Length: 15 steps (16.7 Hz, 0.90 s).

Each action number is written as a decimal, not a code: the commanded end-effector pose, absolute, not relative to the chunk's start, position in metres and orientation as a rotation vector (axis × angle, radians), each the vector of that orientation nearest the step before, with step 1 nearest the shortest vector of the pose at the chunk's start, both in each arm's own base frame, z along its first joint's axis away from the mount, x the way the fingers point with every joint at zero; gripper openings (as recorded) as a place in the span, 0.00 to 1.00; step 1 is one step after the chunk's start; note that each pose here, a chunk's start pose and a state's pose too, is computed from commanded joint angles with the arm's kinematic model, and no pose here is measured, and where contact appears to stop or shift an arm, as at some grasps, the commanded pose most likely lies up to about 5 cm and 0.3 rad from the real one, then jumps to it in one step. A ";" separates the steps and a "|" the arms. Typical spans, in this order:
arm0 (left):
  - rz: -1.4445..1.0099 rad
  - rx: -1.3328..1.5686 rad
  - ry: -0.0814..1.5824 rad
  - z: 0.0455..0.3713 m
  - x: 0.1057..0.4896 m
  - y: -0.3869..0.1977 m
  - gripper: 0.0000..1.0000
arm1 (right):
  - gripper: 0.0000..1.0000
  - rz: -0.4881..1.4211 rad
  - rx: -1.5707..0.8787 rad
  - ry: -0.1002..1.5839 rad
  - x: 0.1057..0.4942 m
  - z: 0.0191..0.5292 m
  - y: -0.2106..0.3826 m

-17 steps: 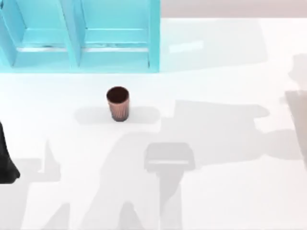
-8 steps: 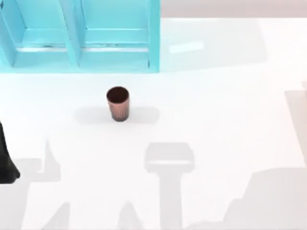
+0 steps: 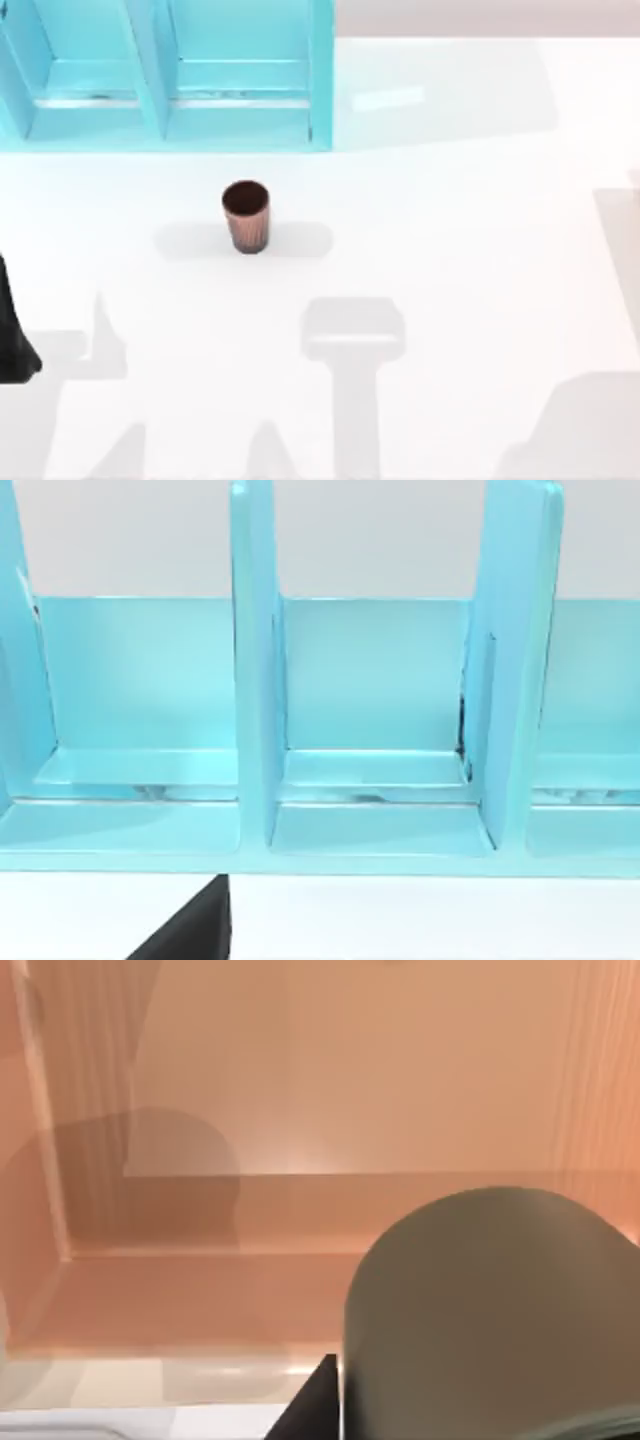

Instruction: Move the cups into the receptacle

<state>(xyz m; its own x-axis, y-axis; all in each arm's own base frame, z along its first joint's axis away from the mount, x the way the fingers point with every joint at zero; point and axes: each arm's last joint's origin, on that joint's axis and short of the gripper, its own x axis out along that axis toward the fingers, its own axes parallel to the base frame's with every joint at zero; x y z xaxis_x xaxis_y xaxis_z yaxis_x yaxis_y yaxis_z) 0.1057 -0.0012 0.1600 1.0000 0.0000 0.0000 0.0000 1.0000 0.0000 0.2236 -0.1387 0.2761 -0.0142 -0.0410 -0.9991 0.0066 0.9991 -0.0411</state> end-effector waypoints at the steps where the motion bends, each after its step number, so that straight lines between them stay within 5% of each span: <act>1: 0.000 0.000 0.000 0.160 0.106 -0.001 1.00 | 0.00 -0.036 -0.026 1.586 0.224 0.270 -0.139; 12: 0.000 0.000 0.000 0.160 0.106 -0.001 1.00 | 0.00 -0.041 -0.025 1.585 0.220 0.216 -0.141; 15: 0.000 0.000 0.000 0.160 0.106 -0.001 1.00 | 0.23 -0.041 -0.025 1.585 0.220 0.216 -0.141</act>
